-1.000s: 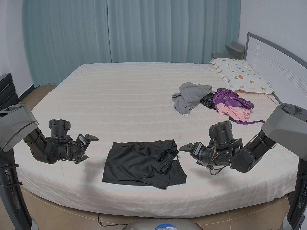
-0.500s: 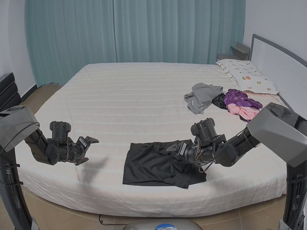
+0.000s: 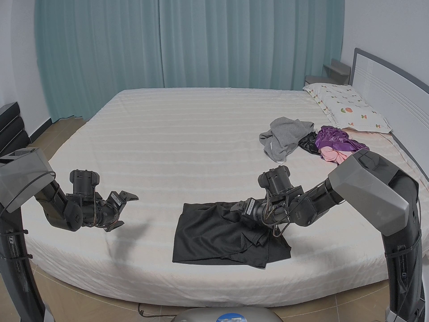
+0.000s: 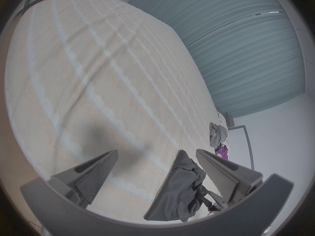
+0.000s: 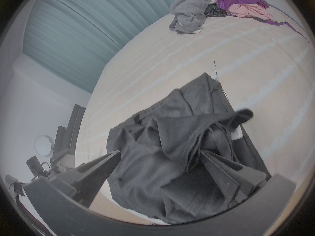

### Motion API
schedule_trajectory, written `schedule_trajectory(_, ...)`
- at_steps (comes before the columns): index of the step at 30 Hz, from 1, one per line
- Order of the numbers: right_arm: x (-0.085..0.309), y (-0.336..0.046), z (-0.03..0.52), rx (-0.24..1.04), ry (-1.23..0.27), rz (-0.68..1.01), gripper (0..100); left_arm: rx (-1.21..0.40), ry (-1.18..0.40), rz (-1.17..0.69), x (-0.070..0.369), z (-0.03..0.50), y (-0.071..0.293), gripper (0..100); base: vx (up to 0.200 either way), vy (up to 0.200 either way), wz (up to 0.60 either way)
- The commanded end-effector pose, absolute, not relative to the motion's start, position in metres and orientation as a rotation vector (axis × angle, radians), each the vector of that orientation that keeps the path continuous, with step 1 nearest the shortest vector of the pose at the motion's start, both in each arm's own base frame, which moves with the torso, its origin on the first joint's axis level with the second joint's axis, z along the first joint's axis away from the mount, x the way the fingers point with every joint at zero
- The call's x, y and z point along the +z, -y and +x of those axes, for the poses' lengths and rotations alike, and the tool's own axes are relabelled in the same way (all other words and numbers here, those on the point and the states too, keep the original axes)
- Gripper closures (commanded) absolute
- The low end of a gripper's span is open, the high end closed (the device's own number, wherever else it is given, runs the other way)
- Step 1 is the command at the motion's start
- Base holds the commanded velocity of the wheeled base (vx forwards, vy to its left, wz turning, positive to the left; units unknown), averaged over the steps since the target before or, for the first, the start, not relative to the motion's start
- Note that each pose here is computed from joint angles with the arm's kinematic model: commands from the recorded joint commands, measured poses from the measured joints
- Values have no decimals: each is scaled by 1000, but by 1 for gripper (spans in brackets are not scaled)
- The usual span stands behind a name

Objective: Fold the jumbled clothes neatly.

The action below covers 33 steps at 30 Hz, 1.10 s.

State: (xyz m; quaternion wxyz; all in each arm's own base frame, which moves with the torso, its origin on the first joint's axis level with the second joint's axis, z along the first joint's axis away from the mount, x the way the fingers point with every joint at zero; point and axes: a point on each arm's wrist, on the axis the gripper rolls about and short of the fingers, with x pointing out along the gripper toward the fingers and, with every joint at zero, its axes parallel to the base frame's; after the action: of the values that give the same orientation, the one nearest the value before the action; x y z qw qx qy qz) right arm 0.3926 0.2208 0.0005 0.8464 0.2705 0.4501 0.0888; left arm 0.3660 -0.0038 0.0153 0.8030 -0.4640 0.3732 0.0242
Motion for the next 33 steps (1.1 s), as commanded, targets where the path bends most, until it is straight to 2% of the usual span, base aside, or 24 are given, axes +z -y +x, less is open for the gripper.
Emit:
schedule_trajectory(1, -10, -219, 416, 167, -896, 614, 0, 52, -802, -993, 14, 366, 4, 0, 0, 0, 0)
schedule_trajectory(6, -17, -190, 451, 0, -785, 662, 0, 54, -802, -996, 14, 366, 4, 0, 0, 0, 0)
schedule_trajectory(8, -18, -176, 456, -39, -771, 669, 0, 54, -802, -995, 14, 366, 4, 0, 0, 0, 0)
schedule_trajectory(11, -18, -176, 456, -39, -771, 669, 0, 54, -802, -995, 14, 366, 4, 0, 0, 0, 0)
schedule_trajectory(12, -20, -145, 465, -108, -753, 691, 0, 54, -802, -996, 14, 366, 4, 0, 0, 0, 0)
schedule_trajectory(13, -20, -142, 465, -117, -753, 695, 0, 54, -802, -996, 14, 366, 4, 0, 0, 0, 0)
schedule_trajectory(21, -11, -142, 453, -74, -768, 696, 0, 54, -802, -996, 14, 366, 4, 0, 0, 0, 0)
schedule_trajectory(33, -26, -170, 454, 96, -751, 571, 0, 54, -801, -993, 14, 366, 4, 0, 0, 0, 0)
